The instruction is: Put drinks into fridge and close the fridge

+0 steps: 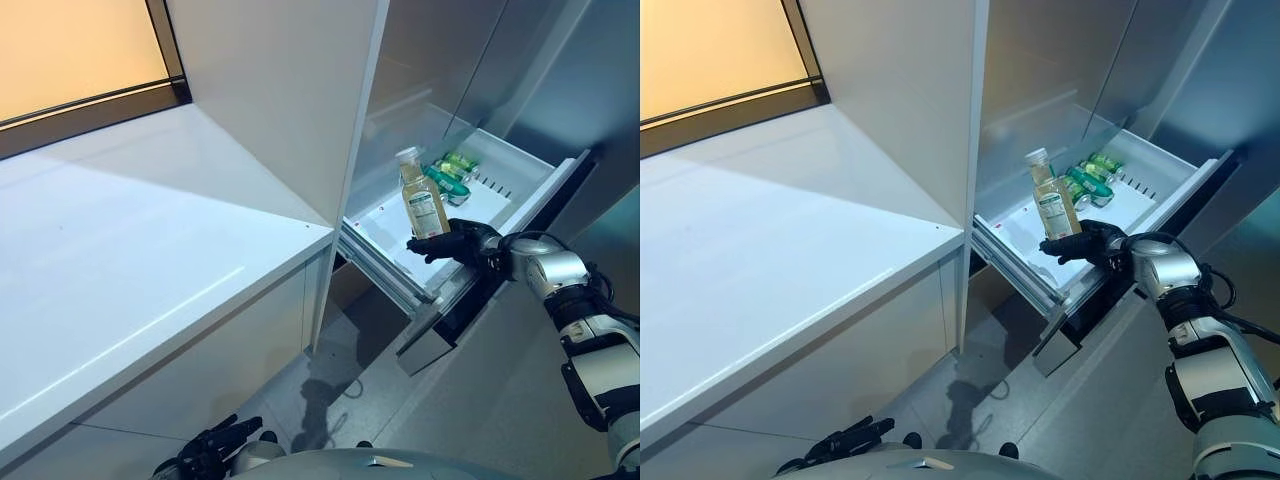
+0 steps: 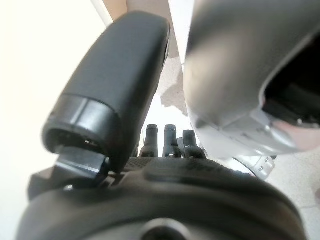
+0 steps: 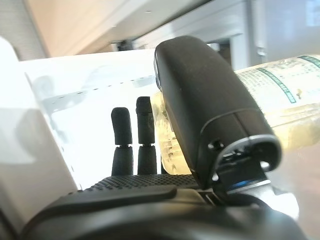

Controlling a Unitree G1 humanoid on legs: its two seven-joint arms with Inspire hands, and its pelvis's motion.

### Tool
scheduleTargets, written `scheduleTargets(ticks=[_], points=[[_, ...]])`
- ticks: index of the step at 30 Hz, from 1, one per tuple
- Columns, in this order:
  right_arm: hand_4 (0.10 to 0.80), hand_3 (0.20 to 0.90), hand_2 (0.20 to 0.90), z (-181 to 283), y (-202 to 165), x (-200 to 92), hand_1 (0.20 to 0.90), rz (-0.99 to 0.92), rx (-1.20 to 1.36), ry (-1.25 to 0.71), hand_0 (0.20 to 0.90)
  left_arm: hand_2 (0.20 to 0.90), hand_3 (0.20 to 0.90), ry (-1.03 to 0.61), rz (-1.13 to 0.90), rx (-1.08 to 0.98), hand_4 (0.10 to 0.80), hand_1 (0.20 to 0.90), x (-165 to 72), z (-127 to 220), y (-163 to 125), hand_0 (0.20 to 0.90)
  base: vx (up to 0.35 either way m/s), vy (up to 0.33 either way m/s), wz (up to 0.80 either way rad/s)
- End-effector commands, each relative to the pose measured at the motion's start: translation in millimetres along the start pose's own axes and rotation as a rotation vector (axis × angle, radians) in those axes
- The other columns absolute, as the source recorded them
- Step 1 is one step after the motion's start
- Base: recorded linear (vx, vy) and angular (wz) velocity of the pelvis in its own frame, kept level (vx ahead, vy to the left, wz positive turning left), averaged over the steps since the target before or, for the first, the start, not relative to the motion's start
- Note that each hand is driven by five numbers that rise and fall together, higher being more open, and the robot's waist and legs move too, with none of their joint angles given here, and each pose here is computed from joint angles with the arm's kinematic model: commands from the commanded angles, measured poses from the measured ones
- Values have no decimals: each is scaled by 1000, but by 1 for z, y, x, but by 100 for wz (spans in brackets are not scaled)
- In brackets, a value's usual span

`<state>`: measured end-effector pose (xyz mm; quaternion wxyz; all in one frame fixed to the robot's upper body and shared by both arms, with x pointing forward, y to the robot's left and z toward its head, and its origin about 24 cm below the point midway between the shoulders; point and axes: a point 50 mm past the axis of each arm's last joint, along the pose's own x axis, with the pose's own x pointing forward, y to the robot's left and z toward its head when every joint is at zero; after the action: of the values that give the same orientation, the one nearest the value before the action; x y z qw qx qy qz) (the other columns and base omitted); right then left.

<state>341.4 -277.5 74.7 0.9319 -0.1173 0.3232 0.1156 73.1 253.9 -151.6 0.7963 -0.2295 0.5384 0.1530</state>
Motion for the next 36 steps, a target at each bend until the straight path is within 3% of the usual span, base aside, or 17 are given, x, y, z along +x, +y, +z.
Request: scheduleTargets(ticks=[1, 18, 36], points=[[100, 200, 300, 38, -40, -28, 300, -99, -107, -21, 300, 900, 900, -21, 23, 74, 800, 900, -2, 20, 6, 900, -7, -64, -1], [100, 200, 300, 1, -53, -36, 300, -41, -146, 166, 300, 900, 900, -75, 109, 126, 800, 900, -6, 49, 14, 900, 22, -67, -1], [100, 200, 300, 40, -65, -42, 300, -134, -204, 212, 300, 900, 900, -305, 176, 138, 800, 900, -22, 126, 7, 900, -52, -68, 7]])
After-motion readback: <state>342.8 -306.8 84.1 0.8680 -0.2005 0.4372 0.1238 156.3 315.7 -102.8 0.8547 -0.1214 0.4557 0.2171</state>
